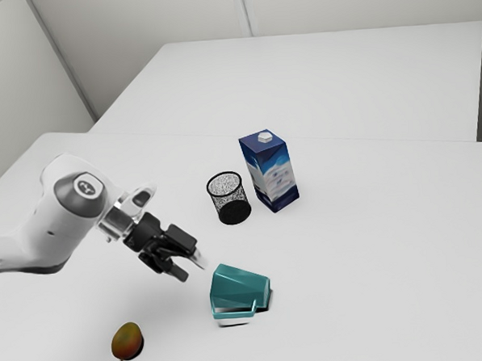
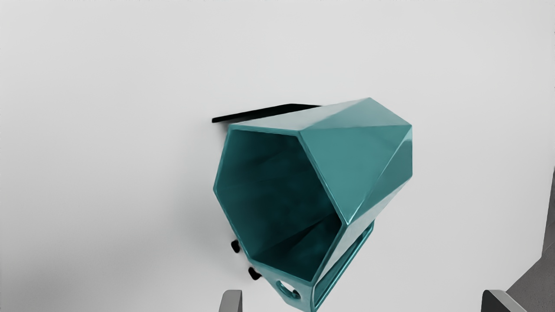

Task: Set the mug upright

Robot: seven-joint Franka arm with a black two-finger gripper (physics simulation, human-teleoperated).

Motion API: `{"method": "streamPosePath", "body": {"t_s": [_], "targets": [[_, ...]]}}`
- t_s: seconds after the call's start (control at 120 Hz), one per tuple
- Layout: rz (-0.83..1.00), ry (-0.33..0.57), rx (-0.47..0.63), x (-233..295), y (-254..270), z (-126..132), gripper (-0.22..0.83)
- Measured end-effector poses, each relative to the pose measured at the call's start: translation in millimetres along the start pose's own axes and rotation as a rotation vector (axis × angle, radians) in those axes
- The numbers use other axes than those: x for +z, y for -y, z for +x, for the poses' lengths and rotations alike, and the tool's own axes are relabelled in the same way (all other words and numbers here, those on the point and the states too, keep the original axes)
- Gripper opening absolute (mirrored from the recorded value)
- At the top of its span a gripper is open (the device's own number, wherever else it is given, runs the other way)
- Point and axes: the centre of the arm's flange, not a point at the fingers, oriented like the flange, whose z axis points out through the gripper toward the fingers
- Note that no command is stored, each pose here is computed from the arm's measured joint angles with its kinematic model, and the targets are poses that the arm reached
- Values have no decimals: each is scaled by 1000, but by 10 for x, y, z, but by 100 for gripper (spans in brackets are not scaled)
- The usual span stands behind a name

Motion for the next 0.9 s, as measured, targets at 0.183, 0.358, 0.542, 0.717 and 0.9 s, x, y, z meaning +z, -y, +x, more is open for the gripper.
{"method": "streamPosePath", "body": {"t_s": [0.183,0.358,0.542,0.717,0.9], "targets": [[-33,-7,8,136,209,33,62],[-85,-11,31,316,276,82,62],[-141,-13,51,444,286,89,62],[-199,-10,81,555,240,100,62],[-234,5,133,673,127,108,61]]}}
